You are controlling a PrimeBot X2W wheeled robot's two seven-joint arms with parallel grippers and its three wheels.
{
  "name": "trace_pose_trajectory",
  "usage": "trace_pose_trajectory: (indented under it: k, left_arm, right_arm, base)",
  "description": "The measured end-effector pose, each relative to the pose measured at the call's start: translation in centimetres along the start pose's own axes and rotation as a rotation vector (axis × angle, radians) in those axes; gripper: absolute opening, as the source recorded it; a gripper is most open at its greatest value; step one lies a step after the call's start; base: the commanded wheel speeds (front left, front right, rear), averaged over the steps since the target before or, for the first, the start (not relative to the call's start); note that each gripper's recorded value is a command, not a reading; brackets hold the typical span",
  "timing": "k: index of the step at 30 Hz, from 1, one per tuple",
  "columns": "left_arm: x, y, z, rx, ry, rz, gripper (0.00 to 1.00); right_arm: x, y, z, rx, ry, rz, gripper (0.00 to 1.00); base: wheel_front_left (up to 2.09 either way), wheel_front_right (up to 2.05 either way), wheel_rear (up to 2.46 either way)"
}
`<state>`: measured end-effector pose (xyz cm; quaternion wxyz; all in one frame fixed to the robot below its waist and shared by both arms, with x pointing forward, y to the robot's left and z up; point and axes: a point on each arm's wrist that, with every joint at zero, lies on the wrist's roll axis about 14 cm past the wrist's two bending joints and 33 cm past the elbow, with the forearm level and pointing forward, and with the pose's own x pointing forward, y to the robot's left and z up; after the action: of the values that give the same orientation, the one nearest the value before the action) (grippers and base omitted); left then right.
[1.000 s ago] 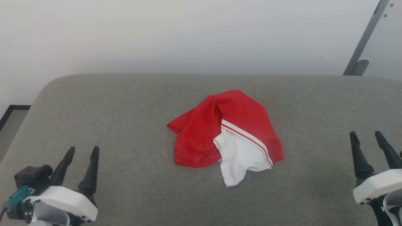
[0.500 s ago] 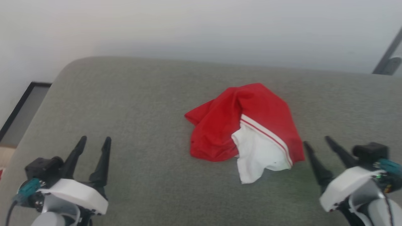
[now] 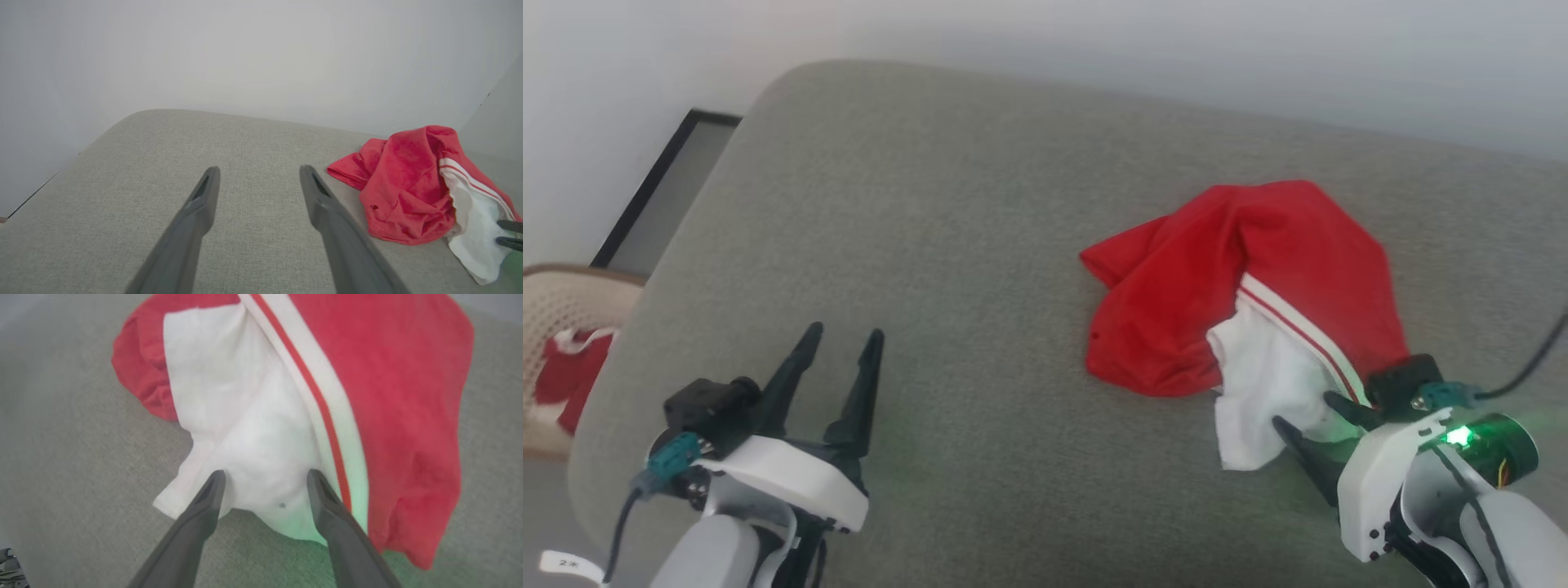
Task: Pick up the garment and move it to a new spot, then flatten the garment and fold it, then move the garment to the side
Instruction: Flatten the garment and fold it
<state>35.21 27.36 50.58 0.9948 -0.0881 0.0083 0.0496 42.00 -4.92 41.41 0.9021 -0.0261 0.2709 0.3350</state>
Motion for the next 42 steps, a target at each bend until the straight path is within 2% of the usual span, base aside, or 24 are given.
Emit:
trace_pose_trajectory:
  k: [8,9,10,11,21,25,33,37,42]
  left_arm:
    - [-0.1,0.8,-1.1,-0.007,0.022,0.037,1.0]
    - [-0.2,1.0,-1.3,-0.007,0.026,0.044,1.0]
    - [-0.3,1.2,-1.4,-0.007,0.029,0.048,1.0]
    - [-0.3,1.2,-1.4,-0.006,0.03,0.05,1.0]
    - [0.8,0.9,-0.4,-0.003,-0.007,0.021,1.0]
    - [1.5,0.1,0.3,-0.001,-0.027,-0.009,1.0]
    - [2.8,-1.6,0.6,0.0,-0.035,-0.068,1.0]
    - [3.3,-2.3,0.2,-0.002,-0.024,-0.085,1.0]
    - [3.8,-2.8,-0.3,-0.002,-0.01,-0.098,1.0]
  right_arm:
    - [2.5,-0.2,-2.8,-0.071,0.178,0.021,1.0]
    - [2.6,-0.2,-2.8,-0.082,0.186,0.022,0.77]
    - [2.7,-0.1,-2.7,-0.09,0.187,0.022,0.18]
    - [2.8,-0.1,-2.6,-0.095,0.187,0.023,0.0]
    - [0.6,-1.0,0.0,-0.051,0.114,-0.015,0.0]
    - [-1.9,-3.9,1.7,-0.049,0.074,-0.097,0.0]
    - [-9.1,-11.4,2.4,-0.041,0.061,-0.32,0.0]
    - [-11.9,-14.6,1.3,-0.013,0.094,-0.413,0.0]
    - [-12.5,-16.0,-1.4,0.057,0.149,-0.446,0.0]
  base:
    - [0.0,0.0,0.0]
    - [0.0,0.0,0.0]
    - [0.0,0.0,0.0]
    - [0.0,0.0,0.0]
    - [0.0,0.0,0.0]
    - [0.0,0.0,0.0]
    - [0.0,0.0,0.0]
    - [0.0,0.0,0.0]
    - [0.0,0.0,0.0]
